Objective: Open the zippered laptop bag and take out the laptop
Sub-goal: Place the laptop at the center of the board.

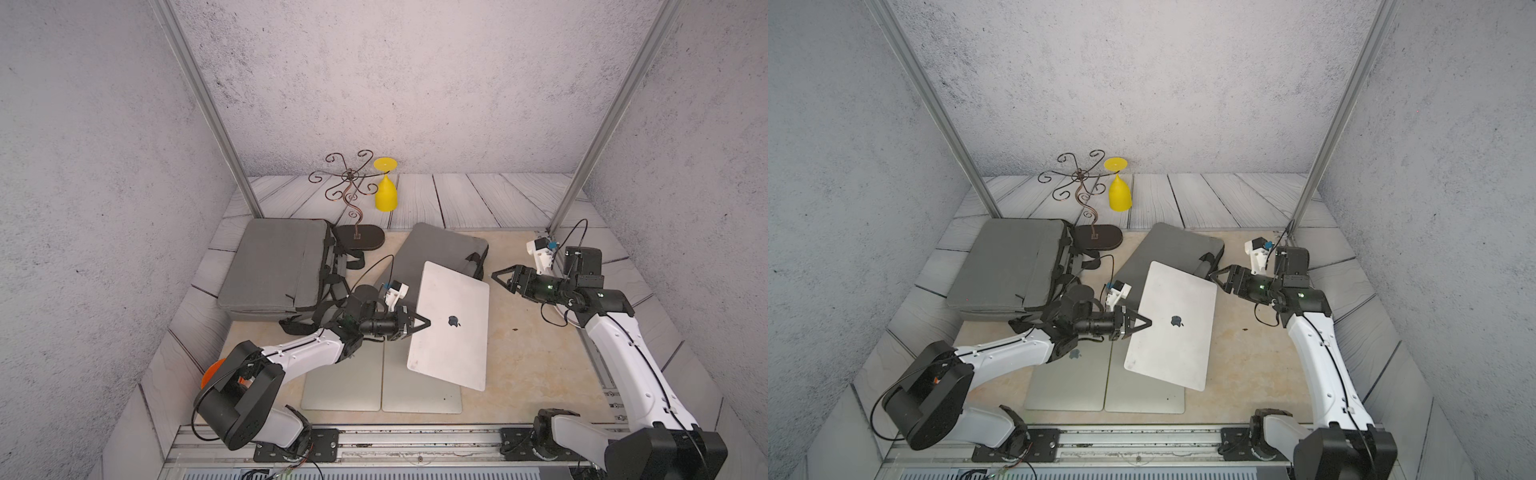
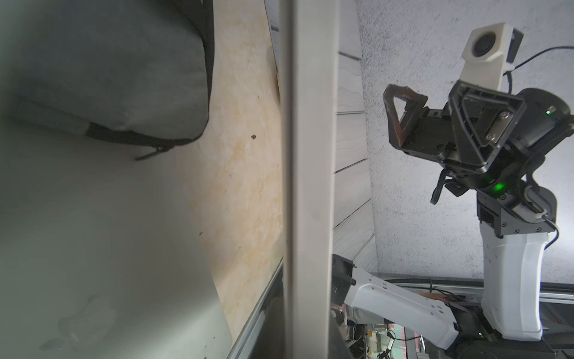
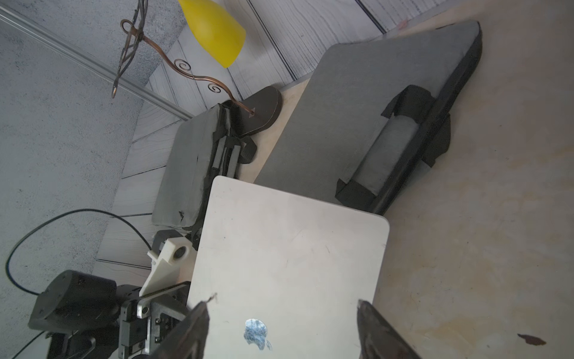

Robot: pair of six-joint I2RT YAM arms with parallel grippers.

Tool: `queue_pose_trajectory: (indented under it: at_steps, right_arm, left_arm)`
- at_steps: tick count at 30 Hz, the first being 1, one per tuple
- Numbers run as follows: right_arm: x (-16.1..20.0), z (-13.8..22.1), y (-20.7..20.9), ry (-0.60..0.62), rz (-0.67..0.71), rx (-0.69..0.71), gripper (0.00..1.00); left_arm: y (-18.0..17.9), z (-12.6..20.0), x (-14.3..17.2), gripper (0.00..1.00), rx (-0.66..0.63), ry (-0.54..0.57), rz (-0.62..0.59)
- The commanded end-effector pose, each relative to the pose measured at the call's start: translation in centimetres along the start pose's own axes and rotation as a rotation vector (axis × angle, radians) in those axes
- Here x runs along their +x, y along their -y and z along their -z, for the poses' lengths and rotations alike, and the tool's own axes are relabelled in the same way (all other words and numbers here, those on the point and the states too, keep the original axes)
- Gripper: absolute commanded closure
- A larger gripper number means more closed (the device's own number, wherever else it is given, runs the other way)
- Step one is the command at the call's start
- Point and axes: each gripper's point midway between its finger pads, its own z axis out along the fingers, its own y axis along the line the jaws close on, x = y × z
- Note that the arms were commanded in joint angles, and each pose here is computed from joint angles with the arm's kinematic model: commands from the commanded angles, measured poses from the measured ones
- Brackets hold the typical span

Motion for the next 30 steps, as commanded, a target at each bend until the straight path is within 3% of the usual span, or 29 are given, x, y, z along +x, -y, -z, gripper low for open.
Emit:
queue_pose_trajectory:
  at_steps: [1, 19, 30]
  right_arm:
    - [0.5, 0.7, 0.3, 0.039, -0.015, 0.028, 0.23]
    - [3.8, 0.8, 2.0, -0.013, -0.075, 0.086, 0.19]
    - [4.8, 0.9, 2.4, -0.019, -0.100, 0.094, 0.19]
  left_arm:
    - [6.1, 0.7, -2.0, 1.00, 0.154, 0.152, -0.208]
    - [5.2, -8.1, 3.1, 1.00, 0.080, 0.149, -0.180]
    - [3.3, -11.3, 3.6, 1.00, 0.016, 0.204, -0.105]
